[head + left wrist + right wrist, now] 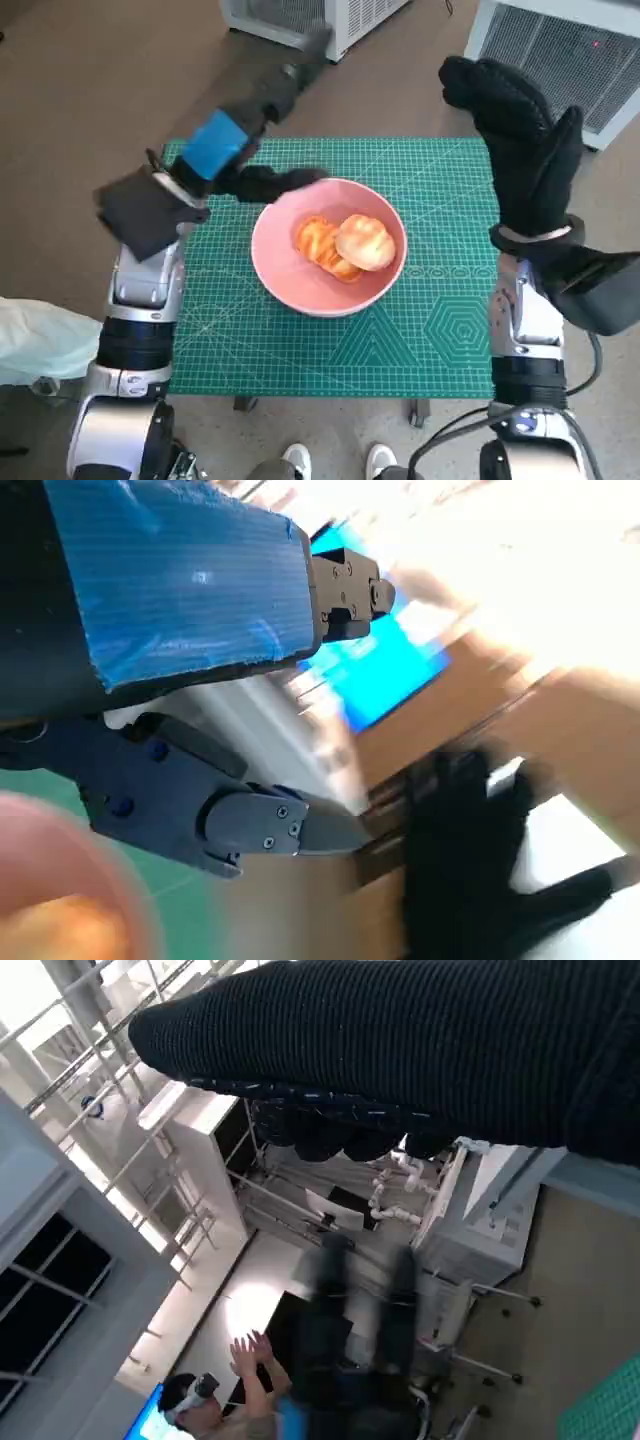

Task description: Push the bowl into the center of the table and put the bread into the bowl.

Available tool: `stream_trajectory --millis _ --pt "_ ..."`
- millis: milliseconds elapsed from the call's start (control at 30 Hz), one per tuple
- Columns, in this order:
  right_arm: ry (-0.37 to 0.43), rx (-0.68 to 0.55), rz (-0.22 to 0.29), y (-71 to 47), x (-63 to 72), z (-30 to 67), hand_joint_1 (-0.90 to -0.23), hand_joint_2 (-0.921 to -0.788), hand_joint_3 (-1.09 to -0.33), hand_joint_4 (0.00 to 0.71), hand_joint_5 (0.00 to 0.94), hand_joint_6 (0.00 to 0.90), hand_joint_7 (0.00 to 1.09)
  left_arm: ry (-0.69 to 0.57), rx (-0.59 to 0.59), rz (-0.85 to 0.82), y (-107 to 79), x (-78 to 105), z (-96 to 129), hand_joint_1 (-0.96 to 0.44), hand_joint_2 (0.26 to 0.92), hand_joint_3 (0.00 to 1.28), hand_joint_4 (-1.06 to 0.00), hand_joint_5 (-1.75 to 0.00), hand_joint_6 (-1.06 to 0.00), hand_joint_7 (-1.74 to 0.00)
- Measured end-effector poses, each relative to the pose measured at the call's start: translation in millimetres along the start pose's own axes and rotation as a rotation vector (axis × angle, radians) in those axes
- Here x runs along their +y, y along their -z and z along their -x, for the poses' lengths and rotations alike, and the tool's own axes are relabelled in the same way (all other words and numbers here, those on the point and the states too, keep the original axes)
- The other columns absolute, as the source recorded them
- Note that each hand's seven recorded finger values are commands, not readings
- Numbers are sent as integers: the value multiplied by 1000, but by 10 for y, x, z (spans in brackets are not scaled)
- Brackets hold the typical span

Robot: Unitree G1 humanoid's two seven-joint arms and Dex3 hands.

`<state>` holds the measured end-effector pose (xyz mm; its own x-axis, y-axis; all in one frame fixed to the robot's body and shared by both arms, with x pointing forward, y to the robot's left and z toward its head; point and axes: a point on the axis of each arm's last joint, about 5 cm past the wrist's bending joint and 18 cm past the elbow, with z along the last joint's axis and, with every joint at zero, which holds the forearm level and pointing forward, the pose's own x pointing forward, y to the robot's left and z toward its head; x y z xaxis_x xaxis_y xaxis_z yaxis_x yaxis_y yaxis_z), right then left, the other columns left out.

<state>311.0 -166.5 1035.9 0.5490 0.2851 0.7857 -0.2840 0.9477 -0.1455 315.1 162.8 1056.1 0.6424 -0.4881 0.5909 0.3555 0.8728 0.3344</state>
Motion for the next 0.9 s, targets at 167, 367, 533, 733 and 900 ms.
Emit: stream_trajectory --millis 167,367,533,733,900 --pt "-15 -19 24 -21 19 -51 -718 -921 -716 226 2 134 338 -91 -66 78 53 -109 56 -823 921 479 1 1 -24 -13" --pt "-23 -20 33 -14 30 -96 -721 -921 -723 218 0 141 332 -131 -78 92 74 -157 91 -844 921 479 1 1 -38 -19" --pt "-27 -19 38 -16 36 -114 -722 -921 -723 217 1 145 328 -139 -88 85 50 -166 101 -845 921 484 1 1 -37 -19" --pt "-29 -17 36 -16 40 -124 -729 -921 -722 219 2 149 323 -145 -98 82 33 -182 118 -847 921 486 1 1 -38 -19" --pt "-30 -16 35 -16 41 -127 -738 -921 -721 220 2 151 320 -157 -99 84 48 -198 156 -843 921 485 1 1 -48 -24"
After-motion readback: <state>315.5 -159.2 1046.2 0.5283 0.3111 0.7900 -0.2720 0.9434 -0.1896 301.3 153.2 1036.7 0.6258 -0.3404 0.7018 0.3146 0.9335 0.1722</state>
